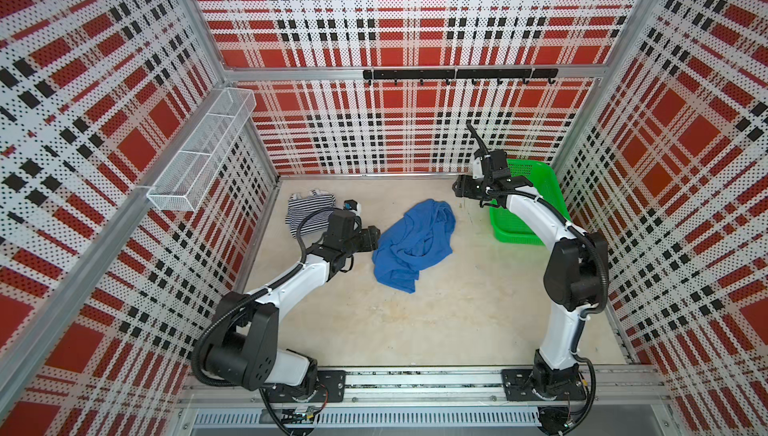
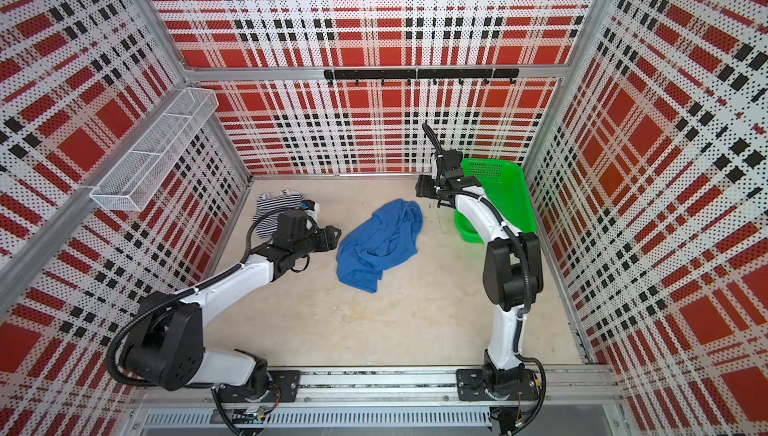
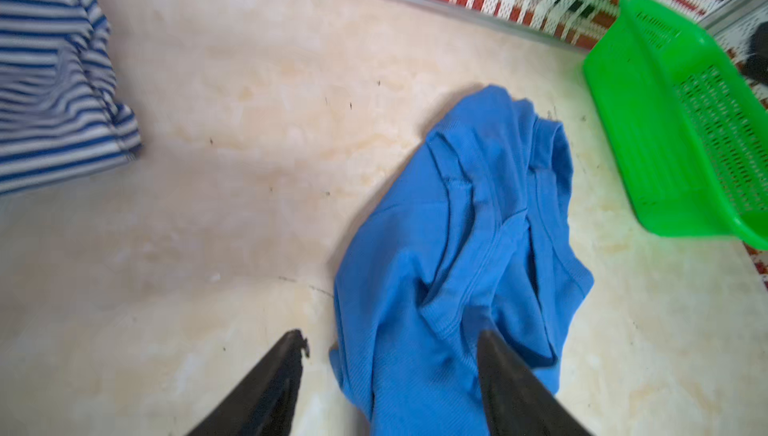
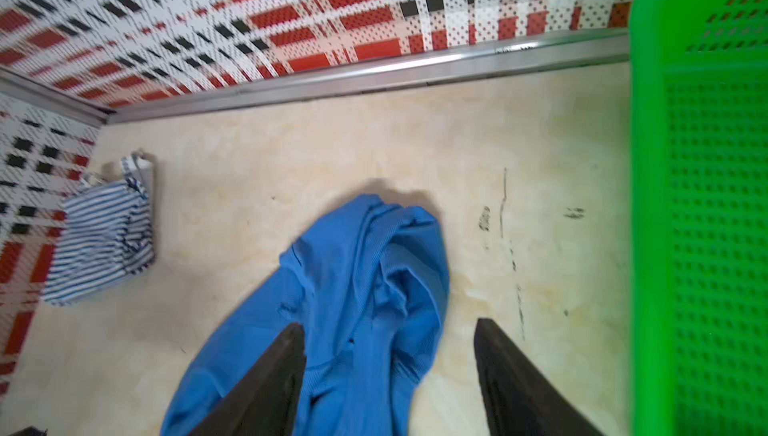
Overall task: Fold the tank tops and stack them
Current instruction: 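Grasp the blue garment's edges with both grippers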
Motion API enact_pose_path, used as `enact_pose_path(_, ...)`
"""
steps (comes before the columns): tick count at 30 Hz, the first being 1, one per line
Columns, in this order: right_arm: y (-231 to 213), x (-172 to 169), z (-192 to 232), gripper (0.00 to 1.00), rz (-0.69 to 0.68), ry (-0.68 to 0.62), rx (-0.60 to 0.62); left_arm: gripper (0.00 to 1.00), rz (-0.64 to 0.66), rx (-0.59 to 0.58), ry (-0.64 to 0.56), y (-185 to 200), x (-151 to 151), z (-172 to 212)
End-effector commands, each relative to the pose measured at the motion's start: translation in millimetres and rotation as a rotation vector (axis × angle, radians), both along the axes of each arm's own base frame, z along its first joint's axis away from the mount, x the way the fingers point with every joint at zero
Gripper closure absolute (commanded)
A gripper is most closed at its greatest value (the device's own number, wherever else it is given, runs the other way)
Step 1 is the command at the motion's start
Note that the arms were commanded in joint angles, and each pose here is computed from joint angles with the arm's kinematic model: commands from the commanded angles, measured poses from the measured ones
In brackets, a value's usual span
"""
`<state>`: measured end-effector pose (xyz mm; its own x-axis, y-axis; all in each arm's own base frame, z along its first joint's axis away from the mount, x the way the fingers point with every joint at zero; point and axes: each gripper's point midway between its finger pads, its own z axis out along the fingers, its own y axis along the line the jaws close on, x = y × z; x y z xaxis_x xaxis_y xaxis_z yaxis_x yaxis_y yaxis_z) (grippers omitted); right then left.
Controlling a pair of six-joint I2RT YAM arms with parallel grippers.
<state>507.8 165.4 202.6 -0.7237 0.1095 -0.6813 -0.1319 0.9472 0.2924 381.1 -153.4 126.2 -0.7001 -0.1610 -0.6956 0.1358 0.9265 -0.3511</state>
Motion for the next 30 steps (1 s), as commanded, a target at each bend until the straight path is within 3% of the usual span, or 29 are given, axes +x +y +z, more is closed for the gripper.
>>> enact_pose_path(1,21.1,-51.8,10.1,0.40,0.071,-0.005,-0.089,0.41,0.016,-0.002,0.095,-6.2,-14.4,-30.7)
enact_pose_path(4,39.0,-98.2,-29.5,0.46,0.131,0.104,-0.131,0.49,-0.036,0.022,0.147,-29.4,-30.0,-45.4)
enact_pose_path(6,45.9,-122.4,-54.6,0.47,0.146,0.166,-0.139,0.48,-0.051,0.070,0.181,-36.5,-40.4,-56.7)
enact_pose_path(8,54.0,-142.3,-79.0,0.45,0.160,0.223,-0.132,0.41,-0.056,0.089,0.226,-38.4,-50.6,-72.1)
enact_pose_path(11,82.8,-164.0,-104.7,0.36,0.211,0.266,-0.061,0.40,-0.040,0.087,0.275,-35.5,-59.9,-92.8)
enact_pose_path(15,135.5,-178.5,-127.6,0.31,0.316,0.289,-0.032,0.54,-0.034,0.081,0.286,-37.5,-58.0,-101.9)
enact_pose_path(19,165.9,-163.3,-151.1,0.32,0.344,0.265,-0.017,0.74,-0.037,0.070,0.266,-41.2,-54.7,-94.9)
enact_pose_path(21,171.2,-146.5,-152.1,0.40,0.312,0.223,-0.012,0.84,-0.037,0.069,0.251,-41.5,-52.8,-89.2)
enact_pose_path(24,170.5,-123.4,-128.6,0.96,0.262,0.160,0.003,0.96,-0.032,0.072,0.228,-39.3,-51.0,-78.3)
enact_pose_path(25,167.5,-117.0,-114.6,1.00,0.245,0.126,0.007,0.99,-0.030,0.075,0.216,-38.4,-49.8,-73.1)
enact_pose_path(30,135.1,-94.1,-42.9,1.00,0.178,-0.023,0.003,1.00,-0.004,0.089,0.136,-29.1,-40.4,-41.3)
